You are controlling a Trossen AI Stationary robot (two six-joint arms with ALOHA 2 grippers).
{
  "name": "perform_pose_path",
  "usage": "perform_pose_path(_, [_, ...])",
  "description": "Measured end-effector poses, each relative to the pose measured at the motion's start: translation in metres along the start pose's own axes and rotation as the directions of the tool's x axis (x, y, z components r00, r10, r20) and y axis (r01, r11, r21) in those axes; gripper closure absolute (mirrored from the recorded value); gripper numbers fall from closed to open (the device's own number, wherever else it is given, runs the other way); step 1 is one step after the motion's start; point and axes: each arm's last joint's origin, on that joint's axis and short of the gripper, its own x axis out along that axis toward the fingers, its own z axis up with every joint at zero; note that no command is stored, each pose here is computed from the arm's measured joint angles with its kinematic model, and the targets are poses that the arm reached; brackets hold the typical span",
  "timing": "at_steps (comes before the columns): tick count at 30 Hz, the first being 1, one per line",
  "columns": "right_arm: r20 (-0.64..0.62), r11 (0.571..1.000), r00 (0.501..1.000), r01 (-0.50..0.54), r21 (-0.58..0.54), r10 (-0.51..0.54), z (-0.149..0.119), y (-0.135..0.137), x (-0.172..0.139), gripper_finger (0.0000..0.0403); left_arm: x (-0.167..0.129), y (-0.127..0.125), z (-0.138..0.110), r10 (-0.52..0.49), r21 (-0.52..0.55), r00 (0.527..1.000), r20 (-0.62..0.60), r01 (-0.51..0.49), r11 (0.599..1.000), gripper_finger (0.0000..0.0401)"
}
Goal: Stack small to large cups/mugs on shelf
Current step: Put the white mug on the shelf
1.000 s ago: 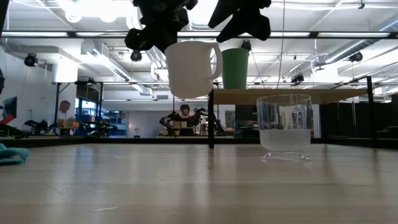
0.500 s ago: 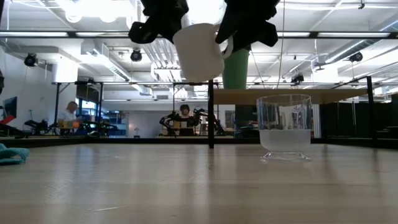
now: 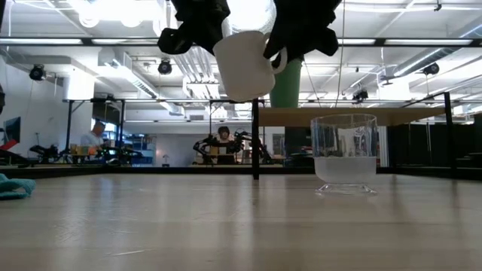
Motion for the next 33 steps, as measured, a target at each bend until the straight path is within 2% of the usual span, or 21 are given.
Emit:
perform_pose_path(6, [-0.027,0.999,0.999,0.028,-0.015,-0.028,-0.0031,-0.0025,-0.0001,0.0299,0.0010,0.0007,-0.0009,0.005,0.000,1.000,-0.005,-0.004,1.000,0.0401])
perform_pose_path(13, [-0.027,0.999,0.999,0.030,-0.037,-0.031,-0.0031,-0.0026,-0.0001,0.0360,0.0010,0.0006,-0.0007,0.003,-0.004,1.000,-0.005,-0.003,1.000,0.0401])
perform_pose_path(22, [-0.024,0.998,0.999,0.025,-0.059,-0.026,-0.0027,-0.0022,0.0001,0.0360,0.0006,0.0011,-0.0009,0.001,-0.001,1.000,-0.011,-0.001,1.000,0.0401])
perform_pose_path(33, [-0.032,0.998,0.999,0.034,-0.051,-0.036,-0.0035,-0.0030,-0.0002,0.0360,-0.0045,0.0006,0.0002,-0.016,0.052,1.000,0.001,0.016,0.999,0.0401])
